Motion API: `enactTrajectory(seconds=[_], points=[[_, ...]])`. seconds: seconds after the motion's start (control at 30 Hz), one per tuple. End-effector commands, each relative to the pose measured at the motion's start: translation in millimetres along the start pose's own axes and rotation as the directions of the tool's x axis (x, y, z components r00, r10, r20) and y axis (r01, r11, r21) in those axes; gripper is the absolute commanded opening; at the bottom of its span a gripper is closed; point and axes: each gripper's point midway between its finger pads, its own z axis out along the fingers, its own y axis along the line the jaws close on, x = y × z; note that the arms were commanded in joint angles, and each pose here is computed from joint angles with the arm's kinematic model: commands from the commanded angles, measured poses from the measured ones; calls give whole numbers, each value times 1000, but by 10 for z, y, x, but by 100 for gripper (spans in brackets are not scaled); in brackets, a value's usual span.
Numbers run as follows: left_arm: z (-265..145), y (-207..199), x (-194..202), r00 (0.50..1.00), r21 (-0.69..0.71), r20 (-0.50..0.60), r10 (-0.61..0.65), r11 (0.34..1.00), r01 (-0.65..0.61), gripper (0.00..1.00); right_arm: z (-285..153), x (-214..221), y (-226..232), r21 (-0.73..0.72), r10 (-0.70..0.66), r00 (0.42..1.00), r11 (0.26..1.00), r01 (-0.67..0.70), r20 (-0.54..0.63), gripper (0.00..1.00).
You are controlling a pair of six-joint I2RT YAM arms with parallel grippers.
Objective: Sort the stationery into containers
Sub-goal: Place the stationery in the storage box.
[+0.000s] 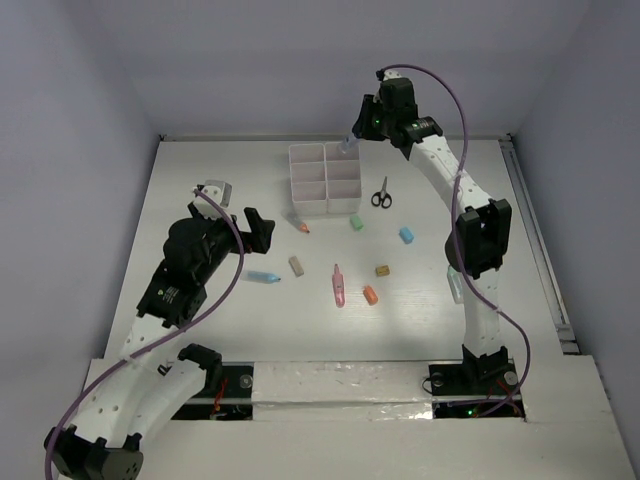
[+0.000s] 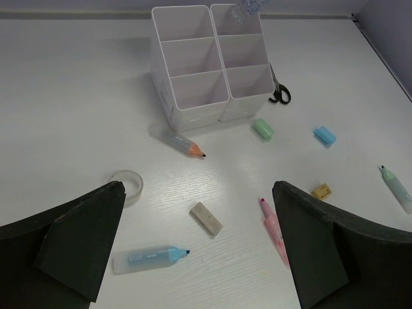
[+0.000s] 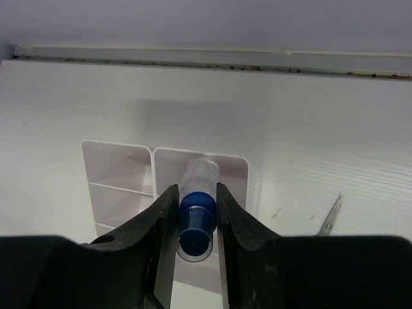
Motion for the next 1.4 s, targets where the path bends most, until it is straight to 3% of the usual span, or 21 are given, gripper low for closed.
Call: enactTrajectory(seconds=[0.0,0.47,0.6,0.87,1.1,1.37], points=[[10,3,-102,999,1,40,12,1000,-12,99,-147,-344,189,-64,-4,995,998,10,102,0],[14,12,-102,999,3,39,9,1000,-9,99,5,-106,199,-75,-2,999,997,5,42,0],[18,4,-100,999,7,38,9,1000,-9,99,20,-103,203,-80,-4,999,997,8,45,10],[18,22,-109,999,4,41,8,1000,-8,99,43,-43,239,-82,-9,999,997,12,33,14],[13,11,-110,999,10,42,9,1000,-10,99,67,0,217,-76,-6,1000,997,7,24,27],[32,-10,-93,999,24,34,11,1000,-12,99,0,-62,220,-75,-27,998,997,31,48,68]])
